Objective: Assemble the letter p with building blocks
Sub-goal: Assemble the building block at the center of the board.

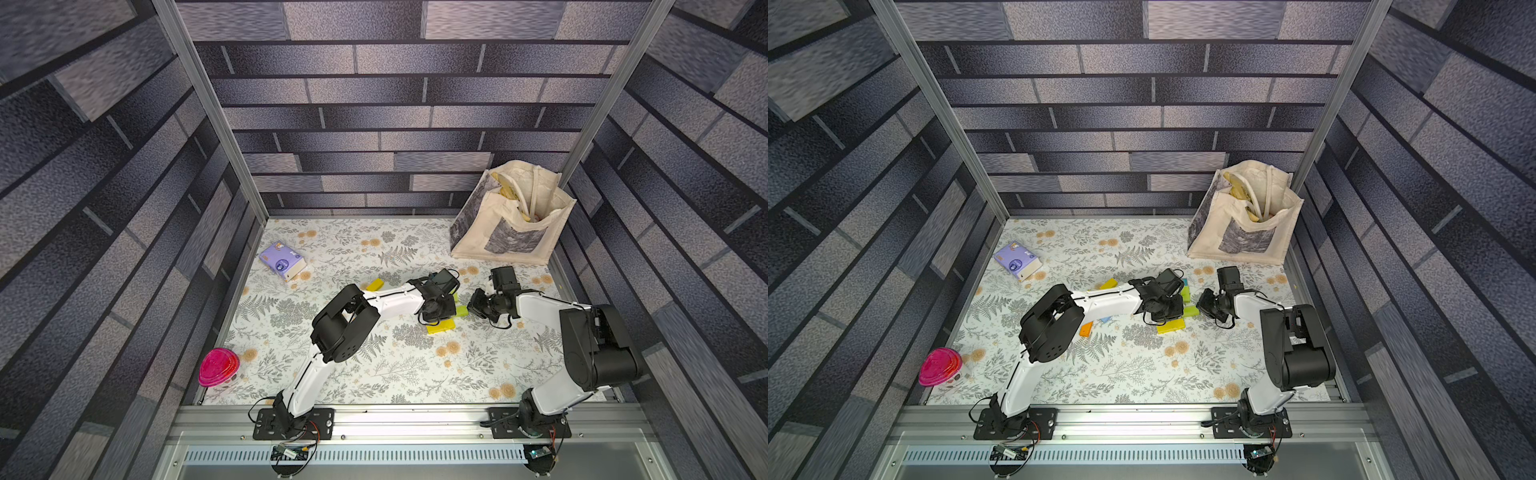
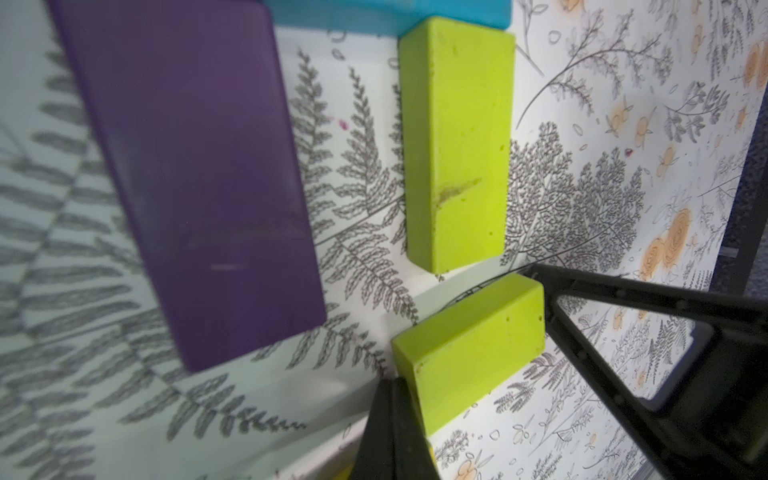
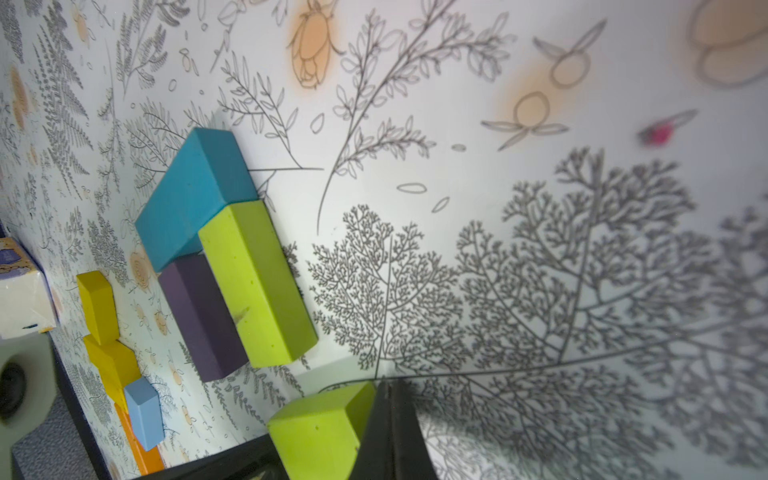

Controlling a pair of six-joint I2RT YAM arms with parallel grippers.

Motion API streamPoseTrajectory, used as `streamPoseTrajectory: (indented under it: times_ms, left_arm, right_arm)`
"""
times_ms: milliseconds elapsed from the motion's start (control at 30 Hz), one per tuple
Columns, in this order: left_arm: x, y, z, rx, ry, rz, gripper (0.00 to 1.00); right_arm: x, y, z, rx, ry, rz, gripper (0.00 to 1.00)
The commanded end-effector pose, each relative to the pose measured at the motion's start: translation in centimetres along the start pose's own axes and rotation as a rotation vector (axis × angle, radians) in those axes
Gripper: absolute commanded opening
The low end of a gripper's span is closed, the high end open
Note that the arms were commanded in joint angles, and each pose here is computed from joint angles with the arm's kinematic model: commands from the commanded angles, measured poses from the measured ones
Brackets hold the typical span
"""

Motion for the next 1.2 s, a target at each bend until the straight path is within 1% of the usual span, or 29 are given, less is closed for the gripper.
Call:
streamPoseTrajectory:
  times_ms: [0,433,900,1167]
  left_arm:
    - [-0.2,0.4,0.4,-0.013,0.002,-0.002,0.00]
    - [-0.4,0.0,1.0,-0.023,0.000,-0.013,0.00]
    - [-1.7,-0.8,1.7,-0.019,-0.009,-0.057,0.00]
    - [-1.8,-1.0,1.9,-0.019,-0.004,-0.059,0.00]
  right_arm:
    - [1.6,3.5,-1.7,0.027,0.066,0.143,0.00]
    - [2.5,4.7,-2.6,0.051,0.079,0.158,0.00]
    - [2.6,5.3,-3.7,0.068,0.110,0.164,0.00]
    - [2.4,5.7,-4.5,0.075,0.132,0.165,0.00]
Point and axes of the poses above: each gripper's point midway between its finger pads, its own x axis out along the fingers, its own z axis along the line the jaws close on, y = z × x, the point moved 2 cm from there along -x, back along the fingers, and after that the axes turned 12 degrees about x, right-handed, at the moved point
